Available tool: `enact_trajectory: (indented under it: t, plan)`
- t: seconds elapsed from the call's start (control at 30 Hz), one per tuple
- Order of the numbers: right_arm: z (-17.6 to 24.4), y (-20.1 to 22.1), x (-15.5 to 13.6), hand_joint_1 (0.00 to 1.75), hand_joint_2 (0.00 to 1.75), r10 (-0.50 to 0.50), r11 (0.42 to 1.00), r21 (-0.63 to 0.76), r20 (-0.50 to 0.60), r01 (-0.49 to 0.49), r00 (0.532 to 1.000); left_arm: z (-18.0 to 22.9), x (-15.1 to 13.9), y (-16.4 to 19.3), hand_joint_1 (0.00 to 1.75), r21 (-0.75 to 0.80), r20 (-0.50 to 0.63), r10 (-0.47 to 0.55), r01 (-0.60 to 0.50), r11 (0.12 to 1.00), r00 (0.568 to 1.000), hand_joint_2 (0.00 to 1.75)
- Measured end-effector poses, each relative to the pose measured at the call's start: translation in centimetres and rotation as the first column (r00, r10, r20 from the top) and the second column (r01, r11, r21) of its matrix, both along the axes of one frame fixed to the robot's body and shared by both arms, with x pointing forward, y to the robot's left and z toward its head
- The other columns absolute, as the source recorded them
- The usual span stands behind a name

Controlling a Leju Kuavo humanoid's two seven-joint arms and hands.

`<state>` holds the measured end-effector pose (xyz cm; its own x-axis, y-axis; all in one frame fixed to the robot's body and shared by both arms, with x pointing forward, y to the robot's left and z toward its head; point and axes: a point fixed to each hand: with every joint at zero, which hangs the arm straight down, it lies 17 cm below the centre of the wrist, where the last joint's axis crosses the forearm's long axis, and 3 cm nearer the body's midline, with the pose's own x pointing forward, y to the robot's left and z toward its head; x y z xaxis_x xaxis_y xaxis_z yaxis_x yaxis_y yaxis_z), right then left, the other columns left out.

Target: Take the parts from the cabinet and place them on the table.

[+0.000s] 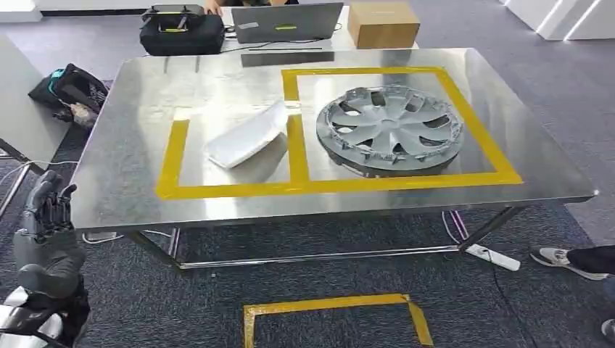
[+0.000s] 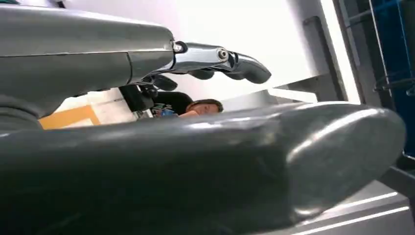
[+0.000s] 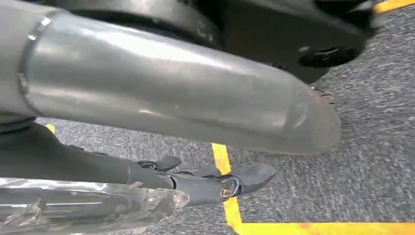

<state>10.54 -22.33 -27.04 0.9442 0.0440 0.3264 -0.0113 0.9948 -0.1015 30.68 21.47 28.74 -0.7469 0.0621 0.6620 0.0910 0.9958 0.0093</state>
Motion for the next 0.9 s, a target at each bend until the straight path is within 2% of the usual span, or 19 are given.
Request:
enact_trajectory:
  t: [0.2, 0.43, 0.73, 0.9]
  plan:
    - [0.1, -0.6, 1.0, 0.0, 0.0, 0.013, 1.0, -0.024, 0.015, -0.013, 1.0, -0.1, 0.0, 0.3, 0.0, -0.004, -0.004, 0.017, -0.017, 1.0, 1.0, 0.0]
    - [0.0, -1.1, 0.6, 0.0, 0.0, 0.024, 0.999, -0.037, 0.006, -0.024, 1.0, -0.1, -0.1, 0.5, 0.0, -0.014, -0.006, 0.03, -0.031, 0.999, 1.0, 0.0]
    - [-0.1, -1.5, 0.2, 0.0, 0.0, 0.027, 0.999, -0.042, -0.003, -0.028, 1.0, 0.3, -1.1, -0.3, 0.0, -0.029, -0.001, -0.035, 0.035, 0.999, 0.999, 0.0]
    - [-0.4, -1.9, -0.7, 0.0, 0.0, 0.027, 0.999, -0.035, -0.031, -0.028, 0.999, 1.0, -1.4, 0.1, 0.0, -0.039, 0.014, 0.007, -0.006, 0.999, 1.0, 0.0]
